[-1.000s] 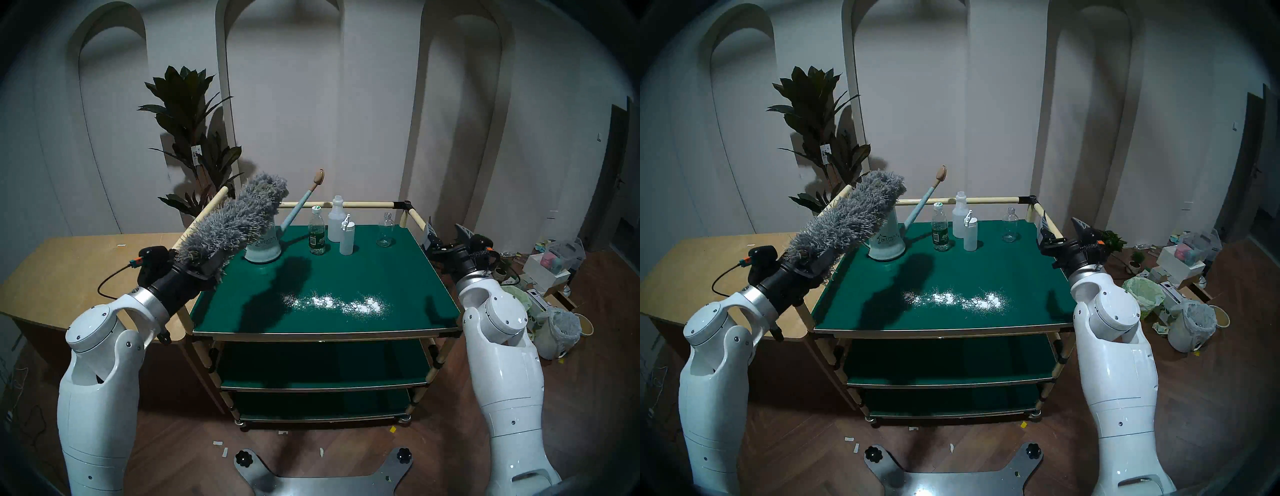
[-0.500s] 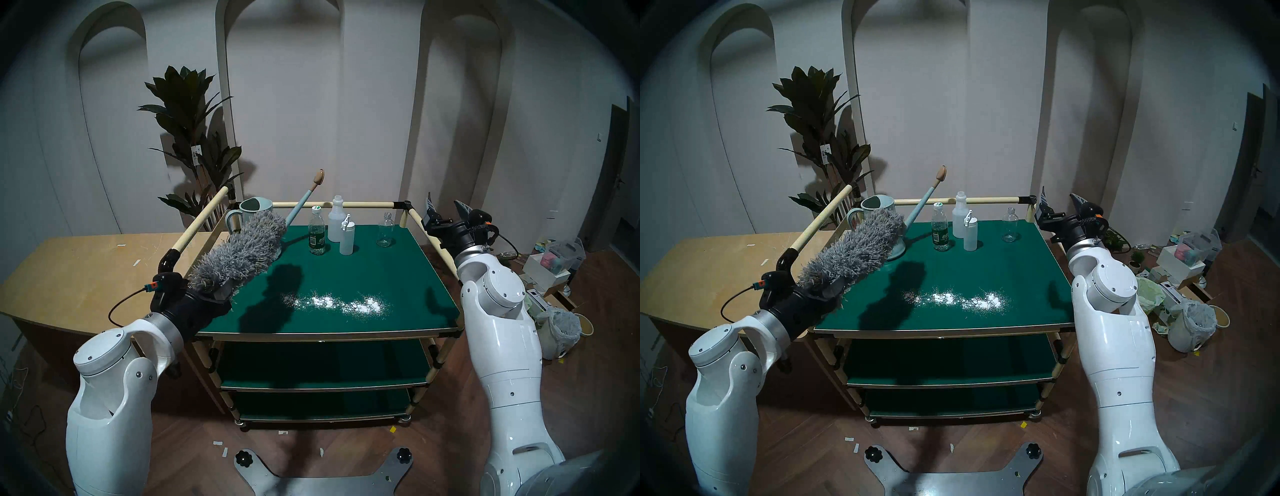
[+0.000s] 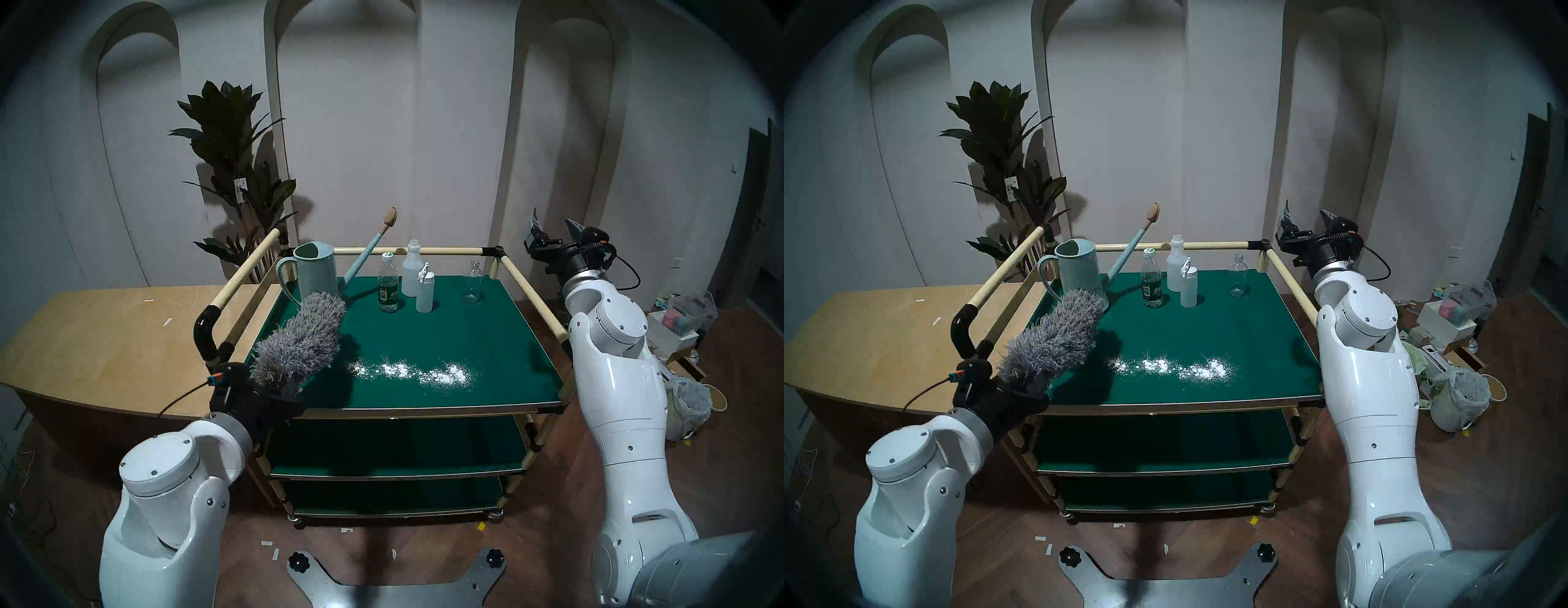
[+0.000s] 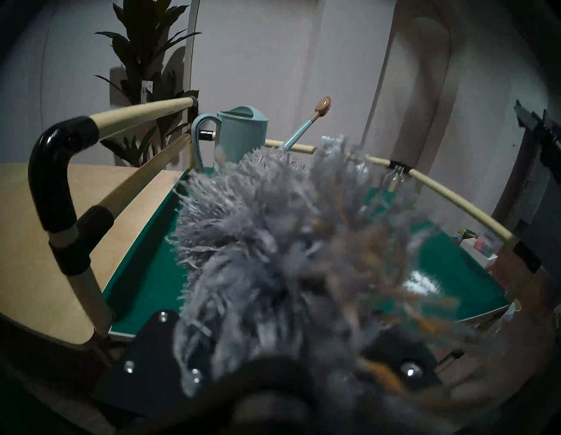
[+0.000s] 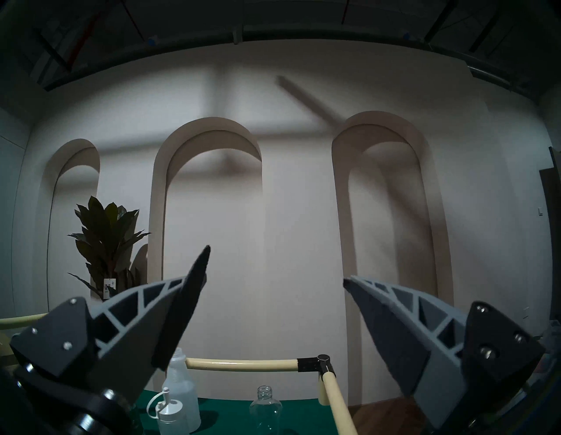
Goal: Dust the shelf with the duster
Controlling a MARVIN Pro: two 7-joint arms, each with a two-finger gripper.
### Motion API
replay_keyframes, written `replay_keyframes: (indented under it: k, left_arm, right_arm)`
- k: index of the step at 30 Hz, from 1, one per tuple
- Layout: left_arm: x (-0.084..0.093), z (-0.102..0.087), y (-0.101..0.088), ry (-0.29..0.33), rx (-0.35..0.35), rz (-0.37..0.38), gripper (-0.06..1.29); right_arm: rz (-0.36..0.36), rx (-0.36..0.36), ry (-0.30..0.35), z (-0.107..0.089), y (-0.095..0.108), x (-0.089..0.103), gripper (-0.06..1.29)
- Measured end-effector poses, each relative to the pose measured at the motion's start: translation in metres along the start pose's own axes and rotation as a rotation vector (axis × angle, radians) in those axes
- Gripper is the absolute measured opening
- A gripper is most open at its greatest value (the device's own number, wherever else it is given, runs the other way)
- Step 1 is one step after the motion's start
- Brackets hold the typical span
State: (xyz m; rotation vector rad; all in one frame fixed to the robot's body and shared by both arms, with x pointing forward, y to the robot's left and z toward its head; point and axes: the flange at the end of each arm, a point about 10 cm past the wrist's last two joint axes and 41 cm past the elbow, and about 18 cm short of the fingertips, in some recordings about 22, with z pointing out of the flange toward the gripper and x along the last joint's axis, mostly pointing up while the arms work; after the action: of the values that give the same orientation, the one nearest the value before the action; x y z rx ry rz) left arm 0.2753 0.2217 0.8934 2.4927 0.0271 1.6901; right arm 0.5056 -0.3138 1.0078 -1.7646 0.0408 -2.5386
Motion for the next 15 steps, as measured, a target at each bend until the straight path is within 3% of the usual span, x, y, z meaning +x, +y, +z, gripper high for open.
replay_keyframes:
  k: [2, 6, 15]
  left_arm:
    - [-0.018, 0.003, 0.002, -0.038, 0.057, 0.029, 0.3]
    - [-0.033, 0.006, 0.003, -0.057, 0.128, 0.074, 0.3]
    - [-0.038, 0.013, 0.005, 0.028, 0.309, 0.194, 0.3]
  right_arm:
    - [-0.006, -0.031, -0.016, 0.004, 0.012, 0.0, 1.25]
    - [-0.014, -0.065, -0.035, 0.009, 0.026, -0.001, 1.25]
    - [-0.034, -0.117, -0.074, 0.02, 0.046, -0.001, 1.25]
